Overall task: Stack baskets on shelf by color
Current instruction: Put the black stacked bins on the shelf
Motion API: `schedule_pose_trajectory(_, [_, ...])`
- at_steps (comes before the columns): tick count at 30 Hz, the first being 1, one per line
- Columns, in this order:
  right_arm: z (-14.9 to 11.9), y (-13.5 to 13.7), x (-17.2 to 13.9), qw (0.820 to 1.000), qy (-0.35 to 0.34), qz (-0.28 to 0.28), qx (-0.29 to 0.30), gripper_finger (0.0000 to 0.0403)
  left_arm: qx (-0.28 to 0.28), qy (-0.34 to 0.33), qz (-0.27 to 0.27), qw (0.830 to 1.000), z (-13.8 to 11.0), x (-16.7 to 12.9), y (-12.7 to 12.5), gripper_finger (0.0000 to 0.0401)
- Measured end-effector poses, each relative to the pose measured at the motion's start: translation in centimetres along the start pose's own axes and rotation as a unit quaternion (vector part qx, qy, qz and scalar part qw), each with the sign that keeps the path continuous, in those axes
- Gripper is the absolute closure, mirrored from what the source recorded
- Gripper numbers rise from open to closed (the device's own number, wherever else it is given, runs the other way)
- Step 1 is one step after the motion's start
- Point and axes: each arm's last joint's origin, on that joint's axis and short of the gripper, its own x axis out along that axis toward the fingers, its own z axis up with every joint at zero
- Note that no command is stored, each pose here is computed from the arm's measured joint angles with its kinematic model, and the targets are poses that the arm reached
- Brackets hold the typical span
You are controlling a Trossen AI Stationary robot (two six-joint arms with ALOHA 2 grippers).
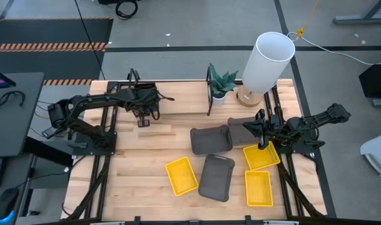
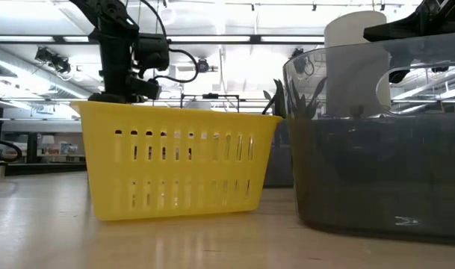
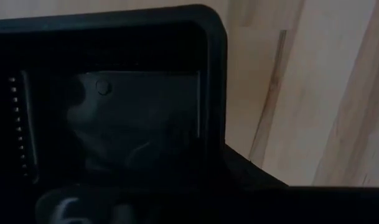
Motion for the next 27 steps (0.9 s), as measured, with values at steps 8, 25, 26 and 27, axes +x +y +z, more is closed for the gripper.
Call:
schedule_pose_trajectory(8, [0.0,0.0,0.0,1.000,0.000,0.000,0.000,0.0391,0.007,0.036,0.003,0.999,-1.1,1.2,-0.7,0.0327])
schedule_pose_trajectory(25, [0.0,0.0,0.0,1.000,0.000,0.000,0.000,0.0391,0.006,0.041,0.050,0.998,-1.1,1.3,-0.7,0.0221])
schedule_pose_trajectory(26, [0.0,0.0,0.0,1.000,0.000,0.000,0.000,0.0391,0.014,0.041,0.052,0.998,-1.0,1.3,-0.8,0.0215])
schedule_pose_trajectory(27, [0.0,0.0,0.0,1.000,0.000,0.000,0.000,0.0391,0.022,0.041,0.056,0.997,-0.9,1.2,-0.9,0.0209])
